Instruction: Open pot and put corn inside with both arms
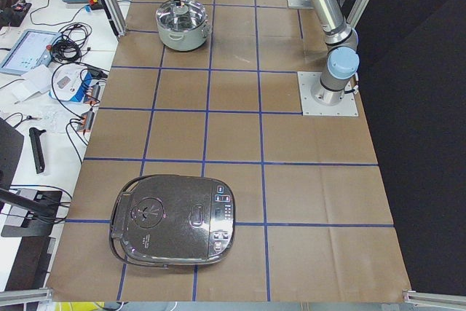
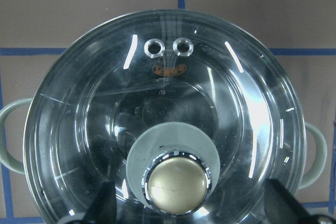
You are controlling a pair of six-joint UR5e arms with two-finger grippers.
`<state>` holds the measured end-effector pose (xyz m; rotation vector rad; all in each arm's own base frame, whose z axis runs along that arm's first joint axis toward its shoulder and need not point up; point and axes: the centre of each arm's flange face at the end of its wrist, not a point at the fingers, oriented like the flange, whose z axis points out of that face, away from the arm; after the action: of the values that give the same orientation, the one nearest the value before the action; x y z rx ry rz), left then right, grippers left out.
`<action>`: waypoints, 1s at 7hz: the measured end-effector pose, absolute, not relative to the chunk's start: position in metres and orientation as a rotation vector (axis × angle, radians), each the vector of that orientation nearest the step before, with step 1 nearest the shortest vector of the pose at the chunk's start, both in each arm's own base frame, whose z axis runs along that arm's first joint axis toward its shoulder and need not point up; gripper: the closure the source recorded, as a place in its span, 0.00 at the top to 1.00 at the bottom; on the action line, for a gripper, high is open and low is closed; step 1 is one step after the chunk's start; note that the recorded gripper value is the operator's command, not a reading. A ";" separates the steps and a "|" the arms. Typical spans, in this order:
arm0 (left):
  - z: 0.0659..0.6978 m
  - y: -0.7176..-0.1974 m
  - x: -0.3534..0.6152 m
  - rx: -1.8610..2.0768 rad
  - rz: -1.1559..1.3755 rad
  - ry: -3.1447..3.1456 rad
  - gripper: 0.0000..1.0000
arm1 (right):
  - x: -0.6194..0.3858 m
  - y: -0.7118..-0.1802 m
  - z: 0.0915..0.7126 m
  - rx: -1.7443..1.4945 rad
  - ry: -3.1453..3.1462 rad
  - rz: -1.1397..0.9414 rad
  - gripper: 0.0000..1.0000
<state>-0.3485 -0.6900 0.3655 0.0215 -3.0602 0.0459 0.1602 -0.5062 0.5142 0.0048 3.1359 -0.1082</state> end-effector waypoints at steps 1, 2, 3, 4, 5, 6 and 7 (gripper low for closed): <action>0.361 -0.691 -0.349 0.024 0.040 -3.062 0.92 | 0.160 -0.506 0.514 0.005 3.136 -0.109 1.00; 0.358 -0.692 -0.349 0.027 0.036 -3.063 0.83 | 0.160 -0.506 0.514 0.005 3.136 -0.109 1.00; 0.356 -0.691 -0.349 0.028 0.032 -3.064 0.59 | 0.160 -0.506 0.514 0.005 3.136 -0.109 1.00; 0.355 -0.691 -0.349 0.026 0.028 -3.065 0.43 | 0.160 -0.506 0.514 0.006 3.136 -0.109 1.00; 0.353 -0.692 -0.349 0.023 0.027 -3.066 0.42 | 0.160 -0.506 0.514 0.006 3.136 -0.108 1.00; 0.352 -0.693 -0.349 0.021 0.026 -3.068 0.41 | 0.160 -0.506 0.514 0.007 3.136 -0.107 1.00; 0.351 -0.694 -0.349 0.020 0.025 -3.068 0.27 | 0.159 -0.506 0.514 0.007 3.136 -0.107 1.00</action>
<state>-0.3490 -0.6938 0.3506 0.0200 -3.0683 0.0249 0.1594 -0.5064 0.5138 0.0071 3.1361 -0.1069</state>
